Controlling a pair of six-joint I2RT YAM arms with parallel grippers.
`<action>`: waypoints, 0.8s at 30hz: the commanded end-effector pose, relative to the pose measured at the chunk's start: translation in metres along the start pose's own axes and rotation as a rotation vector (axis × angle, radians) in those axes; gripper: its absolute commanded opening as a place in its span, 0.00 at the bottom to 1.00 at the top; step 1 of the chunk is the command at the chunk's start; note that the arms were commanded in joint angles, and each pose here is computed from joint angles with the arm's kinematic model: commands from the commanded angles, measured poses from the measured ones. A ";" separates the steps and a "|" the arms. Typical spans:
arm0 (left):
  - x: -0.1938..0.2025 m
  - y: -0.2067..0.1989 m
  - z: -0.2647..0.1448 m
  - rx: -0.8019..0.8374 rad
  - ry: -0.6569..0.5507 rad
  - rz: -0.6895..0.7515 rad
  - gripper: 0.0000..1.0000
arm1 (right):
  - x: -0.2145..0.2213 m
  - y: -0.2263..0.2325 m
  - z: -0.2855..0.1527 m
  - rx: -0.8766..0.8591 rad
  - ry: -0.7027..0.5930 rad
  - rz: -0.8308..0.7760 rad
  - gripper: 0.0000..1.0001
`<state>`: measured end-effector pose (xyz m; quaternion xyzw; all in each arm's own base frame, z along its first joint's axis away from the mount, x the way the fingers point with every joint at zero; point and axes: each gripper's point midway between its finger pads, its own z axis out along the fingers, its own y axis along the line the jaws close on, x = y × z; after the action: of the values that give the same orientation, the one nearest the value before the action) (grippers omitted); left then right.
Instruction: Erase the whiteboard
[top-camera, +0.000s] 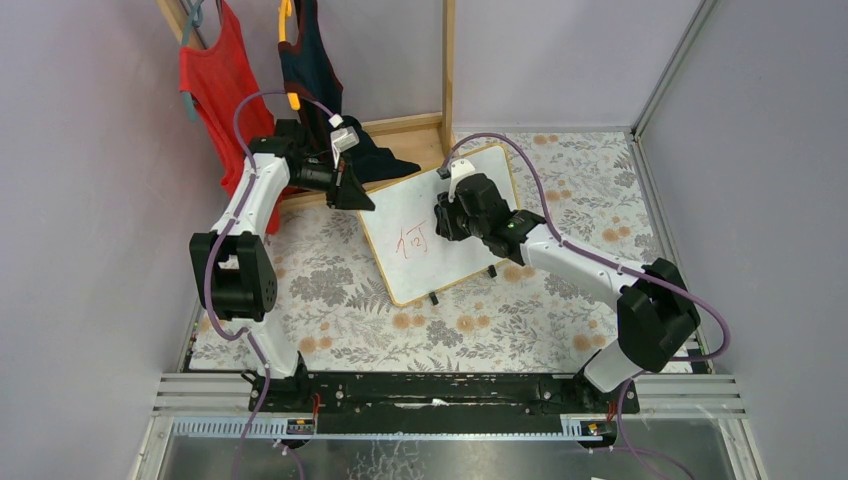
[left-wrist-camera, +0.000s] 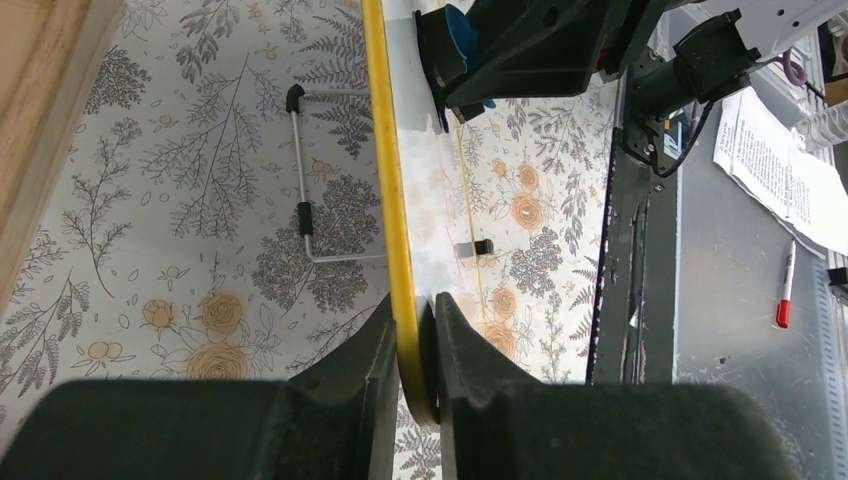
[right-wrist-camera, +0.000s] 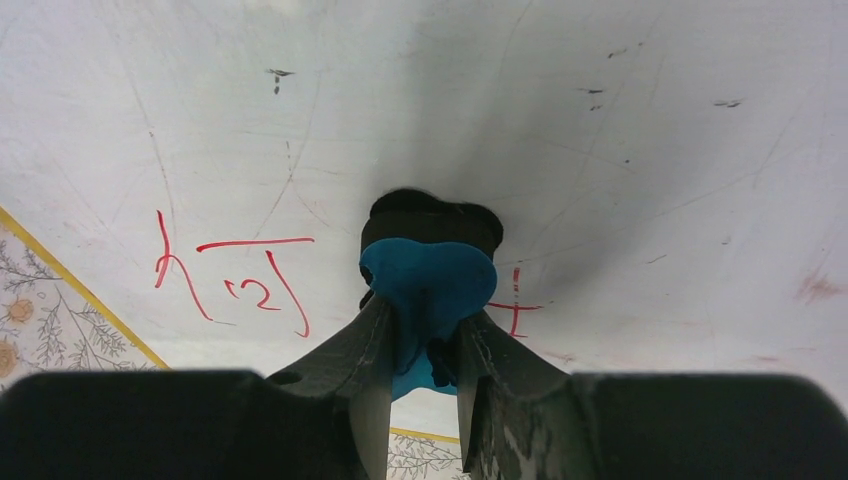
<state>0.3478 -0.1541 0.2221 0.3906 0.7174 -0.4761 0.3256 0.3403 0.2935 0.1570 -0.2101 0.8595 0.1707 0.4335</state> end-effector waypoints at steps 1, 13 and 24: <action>0.014 0.007 0.013 0.000 0.087 0.097 0.00 | -0.024 -0.034 -0.002 0.143 -0.061 0.010 0.00; 0.012 0.012 0.011 0.012 0.122 0.113 0.00 | -0.028 -0.100 -0.029 0.359 -0.073 0.033 0.00; 0.013 0.005 0.009 0.022 0.116 0.112 0.00 | -0.029 -0.040 -0.011 0.111 -0.068 0.039 0.00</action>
<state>0.3490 -0.1555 0.2212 0.4099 0.7165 -0.4733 0.3075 0.3736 0.2246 0.1640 -0.1409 0.8745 0.0787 0.4574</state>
